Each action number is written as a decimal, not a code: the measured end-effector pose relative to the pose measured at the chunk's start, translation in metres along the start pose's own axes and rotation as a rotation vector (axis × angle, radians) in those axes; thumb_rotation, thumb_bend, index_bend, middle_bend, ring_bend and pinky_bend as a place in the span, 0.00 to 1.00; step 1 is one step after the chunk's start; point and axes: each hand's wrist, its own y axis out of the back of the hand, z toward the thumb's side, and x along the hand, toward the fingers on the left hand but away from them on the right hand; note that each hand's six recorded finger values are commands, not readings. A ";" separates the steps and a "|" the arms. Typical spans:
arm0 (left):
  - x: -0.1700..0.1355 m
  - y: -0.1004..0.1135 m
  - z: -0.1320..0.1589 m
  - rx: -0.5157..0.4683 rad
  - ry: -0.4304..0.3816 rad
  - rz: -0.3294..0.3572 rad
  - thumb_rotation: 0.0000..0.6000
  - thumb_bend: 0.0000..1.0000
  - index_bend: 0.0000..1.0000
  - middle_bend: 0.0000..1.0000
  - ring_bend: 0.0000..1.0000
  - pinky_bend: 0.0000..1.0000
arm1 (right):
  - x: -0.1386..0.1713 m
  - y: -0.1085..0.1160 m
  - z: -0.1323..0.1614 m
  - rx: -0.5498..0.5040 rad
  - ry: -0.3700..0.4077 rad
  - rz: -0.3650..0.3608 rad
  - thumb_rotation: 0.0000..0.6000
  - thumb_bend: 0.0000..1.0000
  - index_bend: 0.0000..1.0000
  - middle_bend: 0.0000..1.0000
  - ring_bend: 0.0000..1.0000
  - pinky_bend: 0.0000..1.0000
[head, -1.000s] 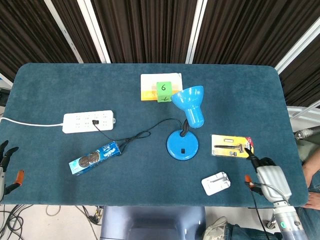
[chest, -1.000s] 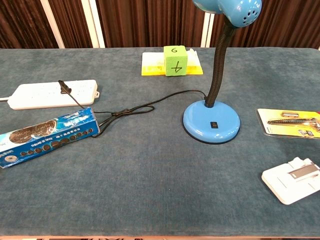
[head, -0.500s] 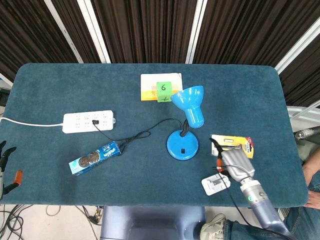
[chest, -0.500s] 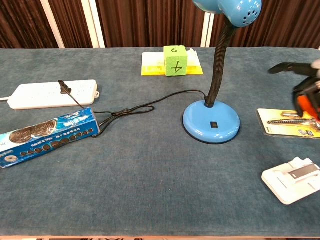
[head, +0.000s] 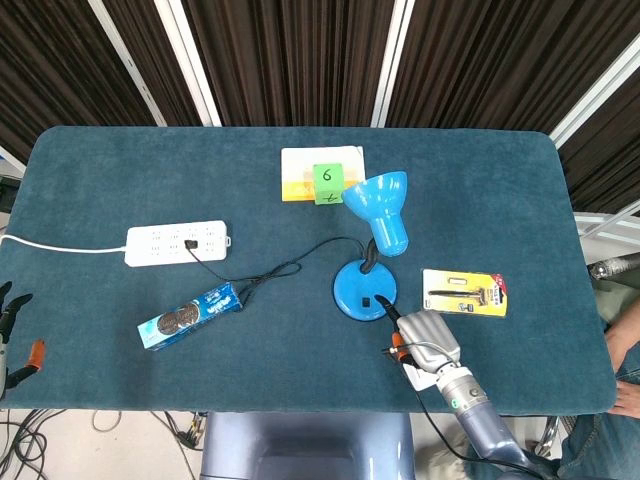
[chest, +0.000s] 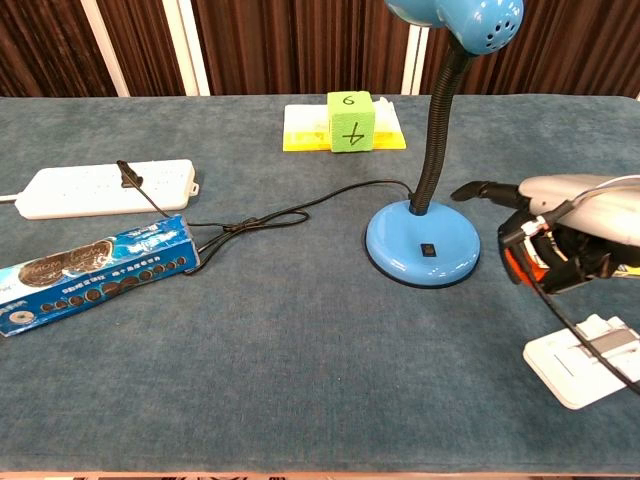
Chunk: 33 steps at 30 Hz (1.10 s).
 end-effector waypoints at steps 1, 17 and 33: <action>0.000 0.000 0.000 0.000 0.001 0.000 1.00 0.42 0.16 0.00 0.00 0.00 | -0.002 -0.003 0.003 0.000 0.002 0.006 1.00 0.73 0.00 0.57 0.71 0.75; 0.000 0.001 -0.002 -0.009 0.009 -0.001 1.00 0.42 0.16 0.00 0.00 0.00 | -0.026 -0.030 0.013 0.015 -0.036 0.073 1.00 0.73 0.00 0.57 0.71 0.85; 0.001 0.001 -0.002 -0.007 0.010 -0.001 1.00 0.42 0.16 0.00 0.00 0.00 | -0.033 -0.038 0.009 0.016 -0.059 0.098 1.00 0.73 0.00 0.57 0.71 0.92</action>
